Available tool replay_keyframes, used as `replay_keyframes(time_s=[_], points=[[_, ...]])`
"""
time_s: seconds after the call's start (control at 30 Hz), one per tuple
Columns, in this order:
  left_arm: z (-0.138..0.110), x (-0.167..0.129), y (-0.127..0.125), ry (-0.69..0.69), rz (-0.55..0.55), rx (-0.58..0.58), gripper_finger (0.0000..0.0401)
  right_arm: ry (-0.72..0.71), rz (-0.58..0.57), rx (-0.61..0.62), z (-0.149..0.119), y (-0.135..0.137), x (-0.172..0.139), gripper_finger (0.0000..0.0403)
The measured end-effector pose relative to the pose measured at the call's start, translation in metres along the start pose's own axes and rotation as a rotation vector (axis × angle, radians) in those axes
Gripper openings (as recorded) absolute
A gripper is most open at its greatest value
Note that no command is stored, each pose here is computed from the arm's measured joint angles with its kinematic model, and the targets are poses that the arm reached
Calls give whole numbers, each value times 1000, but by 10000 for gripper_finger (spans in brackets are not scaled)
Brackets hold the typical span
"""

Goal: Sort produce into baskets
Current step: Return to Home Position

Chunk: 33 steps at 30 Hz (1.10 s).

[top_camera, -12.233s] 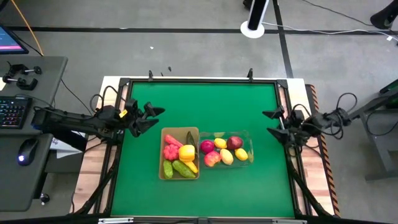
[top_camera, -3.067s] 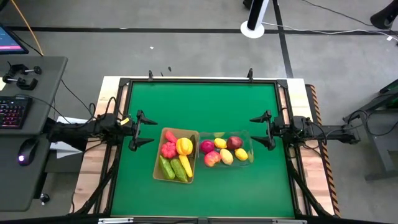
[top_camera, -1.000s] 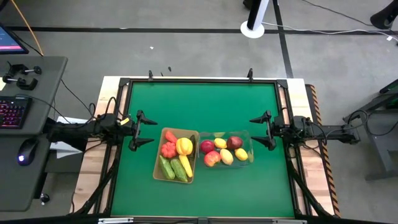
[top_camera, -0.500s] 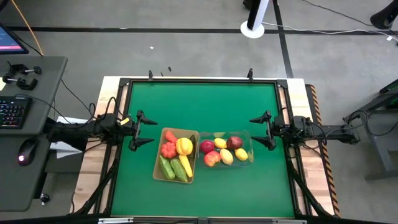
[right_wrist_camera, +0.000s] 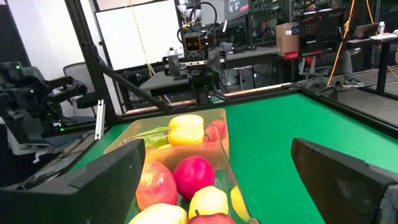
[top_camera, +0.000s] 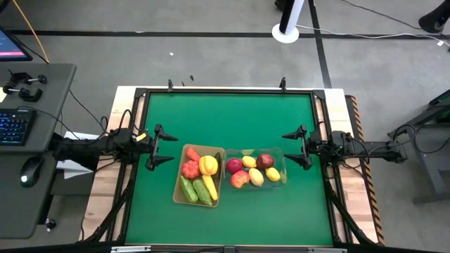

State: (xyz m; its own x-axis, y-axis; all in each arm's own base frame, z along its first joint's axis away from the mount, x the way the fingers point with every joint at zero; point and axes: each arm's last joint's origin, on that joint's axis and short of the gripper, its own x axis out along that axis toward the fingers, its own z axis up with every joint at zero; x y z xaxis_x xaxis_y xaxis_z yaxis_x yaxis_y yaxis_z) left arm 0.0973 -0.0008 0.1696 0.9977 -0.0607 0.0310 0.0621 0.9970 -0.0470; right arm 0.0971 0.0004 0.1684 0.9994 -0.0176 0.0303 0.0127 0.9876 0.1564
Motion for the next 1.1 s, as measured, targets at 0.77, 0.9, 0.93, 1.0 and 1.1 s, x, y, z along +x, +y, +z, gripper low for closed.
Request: replay_keyframes(time_s=[0.77,0.9,0.93,1.0,1.1], points=[[0,0,0,0,0,0,356,-2,-12,0,0,0,0,397],[0,0,0,0,0,0,356,-2,-12,0,0,0,0,397],[0,0,0,0,0,0,356,-3,-17,0,0,0,0,397],[0,0,0,0,0,0,356,-11,-41,0,1,-1,0,397],[0,0,0,0,0,0,356,-20,-64,-4,1,-2,0,397]])
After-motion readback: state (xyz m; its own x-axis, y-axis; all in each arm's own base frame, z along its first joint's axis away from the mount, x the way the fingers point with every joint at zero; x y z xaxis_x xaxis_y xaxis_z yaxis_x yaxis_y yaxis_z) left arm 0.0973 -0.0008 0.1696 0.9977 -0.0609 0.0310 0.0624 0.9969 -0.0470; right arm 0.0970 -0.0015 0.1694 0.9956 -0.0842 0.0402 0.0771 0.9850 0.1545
